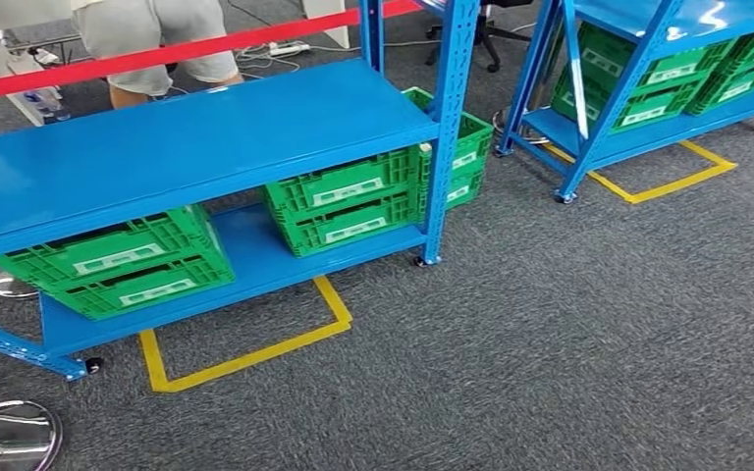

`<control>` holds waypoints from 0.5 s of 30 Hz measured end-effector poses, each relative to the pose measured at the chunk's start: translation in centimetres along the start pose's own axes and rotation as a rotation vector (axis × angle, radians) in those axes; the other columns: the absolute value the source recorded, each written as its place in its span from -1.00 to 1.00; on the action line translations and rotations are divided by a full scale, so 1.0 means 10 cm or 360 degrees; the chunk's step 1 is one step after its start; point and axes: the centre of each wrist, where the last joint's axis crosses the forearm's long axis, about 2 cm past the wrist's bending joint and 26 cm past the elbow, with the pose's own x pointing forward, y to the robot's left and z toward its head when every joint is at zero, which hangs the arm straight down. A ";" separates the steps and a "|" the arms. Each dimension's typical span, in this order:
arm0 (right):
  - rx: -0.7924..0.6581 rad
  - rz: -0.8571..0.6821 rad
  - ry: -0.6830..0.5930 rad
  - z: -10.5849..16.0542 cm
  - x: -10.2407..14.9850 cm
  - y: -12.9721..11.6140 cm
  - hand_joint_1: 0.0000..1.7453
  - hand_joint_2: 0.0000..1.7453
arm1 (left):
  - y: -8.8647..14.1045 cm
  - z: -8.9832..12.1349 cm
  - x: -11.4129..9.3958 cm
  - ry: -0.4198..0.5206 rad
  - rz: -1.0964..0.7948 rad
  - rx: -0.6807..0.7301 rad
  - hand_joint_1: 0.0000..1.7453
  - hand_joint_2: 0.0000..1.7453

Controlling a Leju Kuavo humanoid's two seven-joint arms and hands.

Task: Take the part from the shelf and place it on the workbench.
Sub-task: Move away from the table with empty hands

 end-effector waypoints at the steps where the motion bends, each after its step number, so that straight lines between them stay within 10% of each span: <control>1: -0.0002 0.0003 0.0000 0.00 0.00 0.00 -1.00 -1.00 | 0.00 0.00 -0.01 0.0004 -0.0008 -0.0002 -1.00 -1.00; 15: 0.0000 0.0007 -0.0014 -0.01 0.05 0.03 -1.00 -1.00 | 0.00 0.01 -0.02 0.0007 -0.0048 -0.0009 -1.00 -1.00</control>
